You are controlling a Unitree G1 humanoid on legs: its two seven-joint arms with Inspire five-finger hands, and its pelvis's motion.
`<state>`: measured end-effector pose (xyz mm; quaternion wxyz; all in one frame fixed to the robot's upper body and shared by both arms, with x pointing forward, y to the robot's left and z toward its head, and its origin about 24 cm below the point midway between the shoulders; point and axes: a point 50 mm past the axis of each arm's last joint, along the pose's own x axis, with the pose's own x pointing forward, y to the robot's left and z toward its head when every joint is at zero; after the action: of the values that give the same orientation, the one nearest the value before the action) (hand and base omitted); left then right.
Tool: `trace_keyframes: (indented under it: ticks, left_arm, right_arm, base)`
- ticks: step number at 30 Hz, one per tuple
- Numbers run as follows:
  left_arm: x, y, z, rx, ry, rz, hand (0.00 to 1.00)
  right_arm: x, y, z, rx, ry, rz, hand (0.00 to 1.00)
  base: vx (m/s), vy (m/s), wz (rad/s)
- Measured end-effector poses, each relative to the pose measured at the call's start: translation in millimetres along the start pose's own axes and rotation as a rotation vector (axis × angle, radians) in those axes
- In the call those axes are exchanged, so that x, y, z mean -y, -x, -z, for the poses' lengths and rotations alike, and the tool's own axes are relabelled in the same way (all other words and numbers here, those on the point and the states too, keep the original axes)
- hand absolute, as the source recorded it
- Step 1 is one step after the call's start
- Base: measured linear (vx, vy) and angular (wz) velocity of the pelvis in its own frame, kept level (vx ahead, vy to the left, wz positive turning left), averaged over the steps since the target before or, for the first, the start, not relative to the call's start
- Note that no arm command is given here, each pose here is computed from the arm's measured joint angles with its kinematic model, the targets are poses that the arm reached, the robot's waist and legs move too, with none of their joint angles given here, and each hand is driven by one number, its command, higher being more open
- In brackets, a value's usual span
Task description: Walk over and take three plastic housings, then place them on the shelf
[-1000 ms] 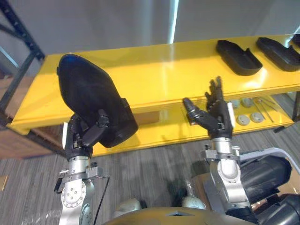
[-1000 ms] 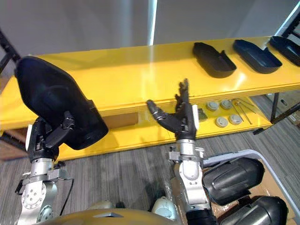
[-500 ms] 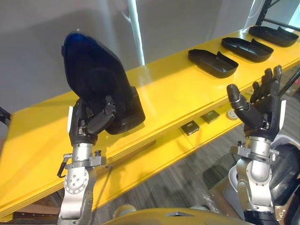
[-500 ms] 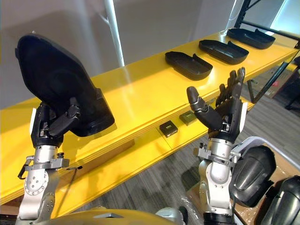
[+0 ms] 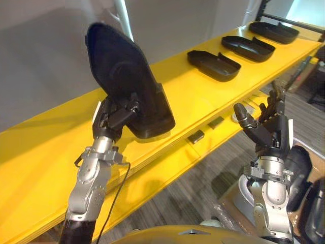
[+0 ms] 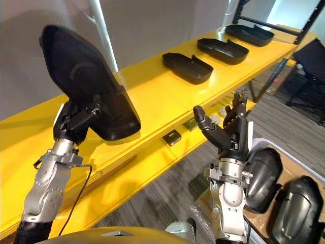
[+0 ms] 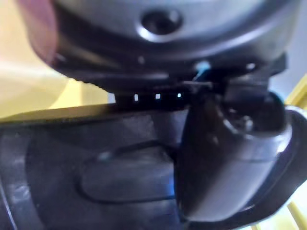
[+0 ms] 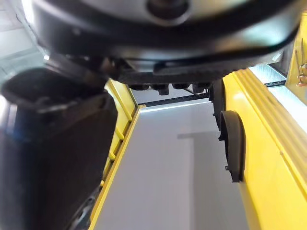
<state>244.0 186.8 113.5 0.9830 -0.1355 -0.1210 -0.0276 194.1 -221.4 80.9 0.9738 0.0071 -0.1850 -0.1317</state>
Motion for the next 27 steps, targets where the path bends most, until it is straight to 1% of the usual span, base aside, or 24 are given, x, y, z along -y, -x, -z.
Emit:
trace_keyframes:
  ticks: [3, 6, 10, 13, 17, 26, 27]
  left_arm:
    - [-6, -22, -6, -0.001, -0.049, -0.041, 0.0]
    - [-24, -43, -3, -0.045, -0.103, -0.158, 0.0]
    - [-43, -56, 8, -0.109, -0.117, -0.292, 0.0]
    - [-52, -63, 13, -0.159, -0.14, -0.345, 0.0]
    - [-57, -74, 14, -0.209, -0.143, -0.384, 0.0]
    - [-55, -89, 20, -0.299, -0.082, -0.382, 0.0]
    - [-55, -90, 25, -0.345, -0.044, -0.382, 1.0]
  right_arm:
    - [-7, 5, 5, -0.037, -0.018, -0.04, 1.0]
    - [-21, 8, 9, -0.067, -0.042, -0.123, 1.0]
    - [-32, 14, 15, -0.118, -0.065, -0.165, 1.0]
    - [-37, 22, 20, -0.17, -0.072, -0.185, 1.0]
    - [-43, 30, 25, -0.212, -0.085, -0.211, 1.0]
    - [-42, 34, 27, -0.229, -0.083, -0.209, 1.0]
    - [-42, 34, 27, -0.23, -0.083, -0.206, 1.0]
  base:
    - [-0.01, -0.022, -0.14]
    - [-0.02, -0.006, -0.13]
    - [-0.01, -0.008, -0.05]
    - [0.0, -0.016, -0.06]
    - [-0.01, 0.0, -0.07]
    - [-0.02, -0.009, -0.07]
    - [0.0, 0.0, 0.0]
